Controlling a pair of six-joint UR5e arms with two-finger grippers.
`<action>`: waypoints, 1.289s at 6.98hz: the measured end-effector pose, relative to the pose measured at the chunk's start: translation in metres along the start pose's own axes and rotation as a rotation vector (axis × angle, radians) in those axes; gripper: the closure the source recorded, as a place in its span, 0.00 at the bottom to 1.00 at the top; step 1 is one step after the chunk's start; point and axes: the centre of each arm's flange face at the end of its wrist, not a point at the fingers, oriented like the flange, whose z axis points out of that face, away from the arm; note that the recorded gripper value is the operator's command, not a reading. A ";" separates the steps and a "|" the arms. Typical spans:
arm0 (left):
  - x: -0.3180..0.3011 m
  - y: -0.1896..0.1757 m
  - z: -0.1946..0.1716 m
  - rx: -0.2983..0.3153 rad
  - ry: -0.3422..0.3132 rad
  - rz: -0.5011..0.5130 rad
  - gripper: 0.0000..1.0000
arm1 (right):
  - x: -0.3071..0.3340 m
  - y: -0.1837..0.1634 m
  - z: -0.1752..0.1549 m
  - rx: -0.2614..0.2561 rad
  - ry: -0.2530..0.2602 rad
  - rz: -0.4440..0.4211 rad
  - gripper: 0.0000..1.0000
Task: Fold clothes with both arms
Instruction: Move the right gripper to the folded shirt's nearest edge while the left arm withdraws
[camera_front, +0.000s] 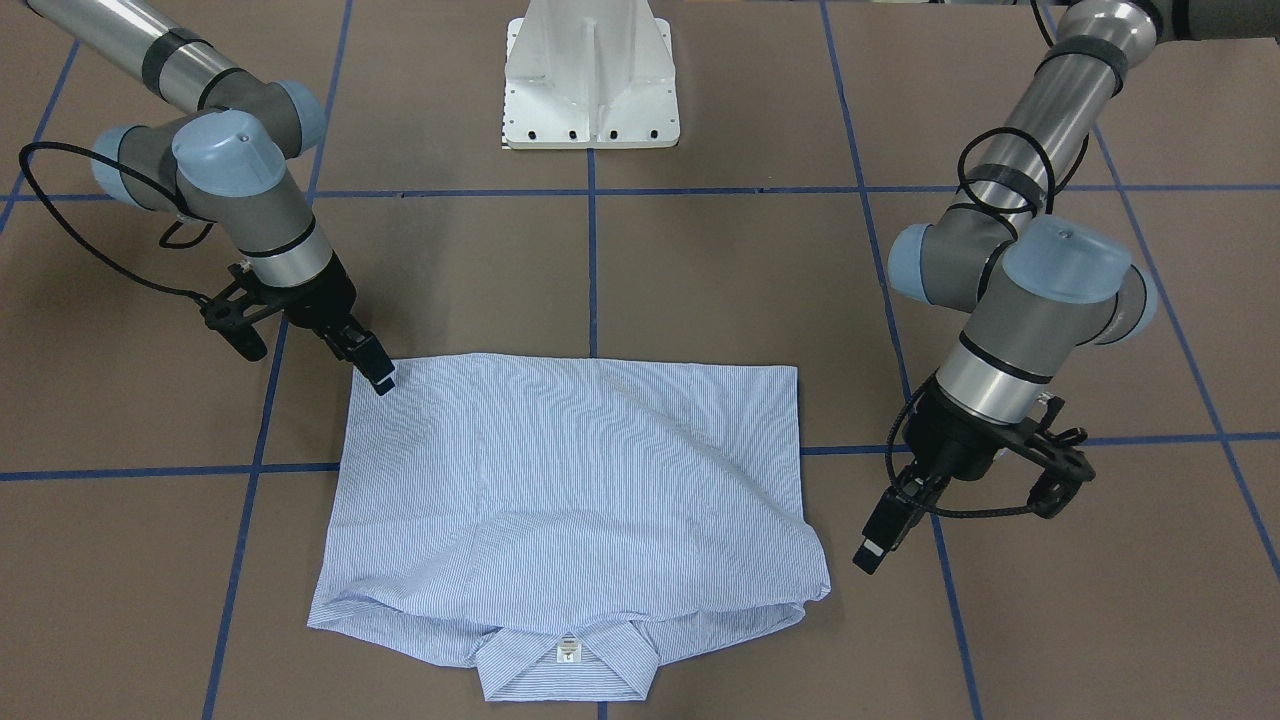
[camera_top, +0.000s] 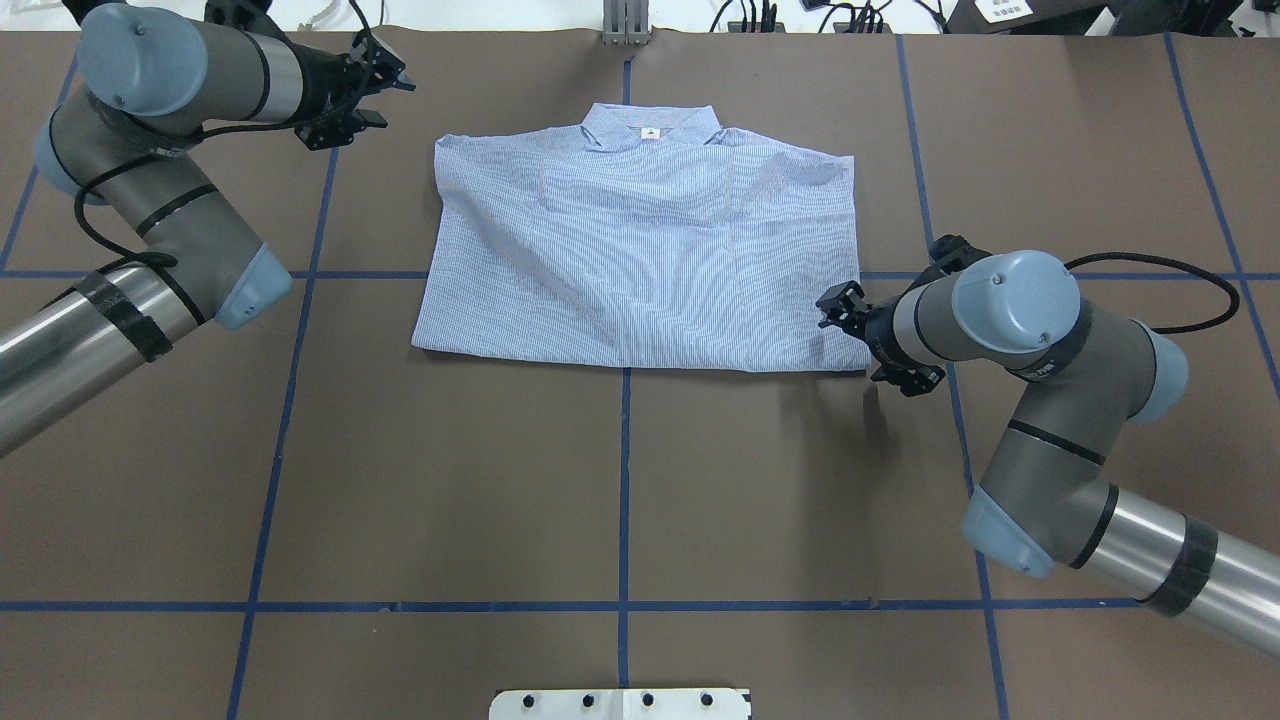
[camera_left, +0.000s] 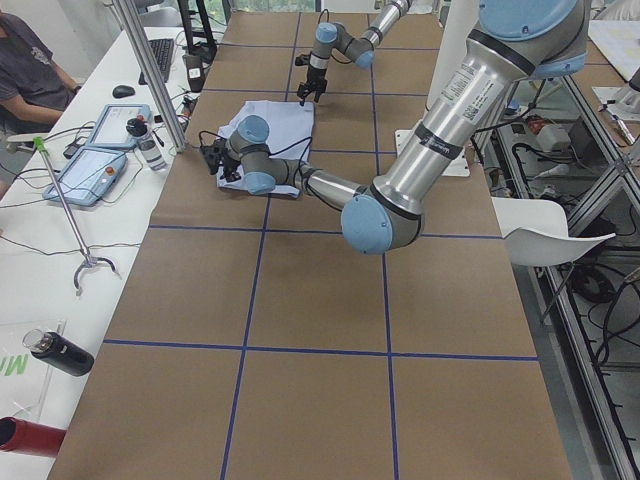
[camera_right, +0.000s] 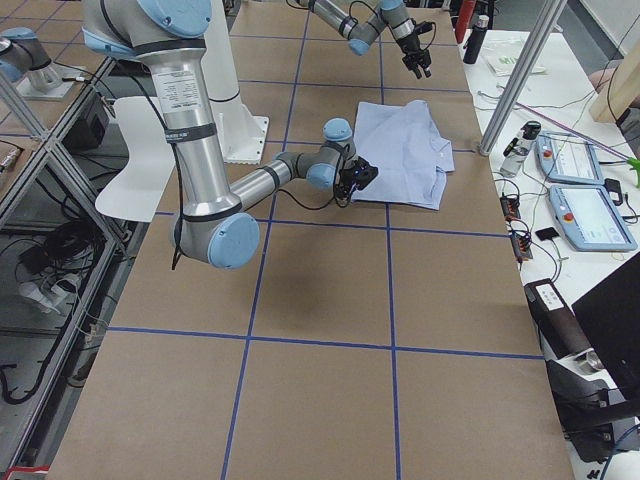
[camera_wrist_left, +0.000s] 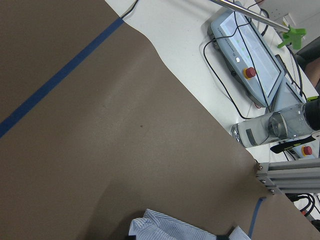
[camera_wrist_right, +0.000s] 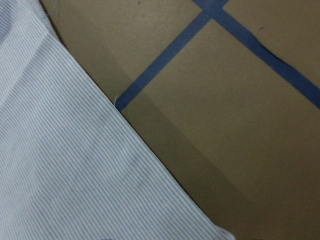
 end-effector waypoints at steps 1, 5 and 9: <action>-0.002 0.000 0.000 0.001 -0.002 0.001 0.38 | 0.004 0.003 0.006 0.001 0.011 -0.004 0.61; -0.006 -0.001 0.001 0.004 -0.005 0.011 0.38 | 0.003 0.006 0.006 -0.001 0.013 -0.015 1.00; -0.006 -0.002 0.000 0.006 -0.004 0.011 0.38 | -0.002 0.006 -0.005 -0.018 0.000 -0.015 1.00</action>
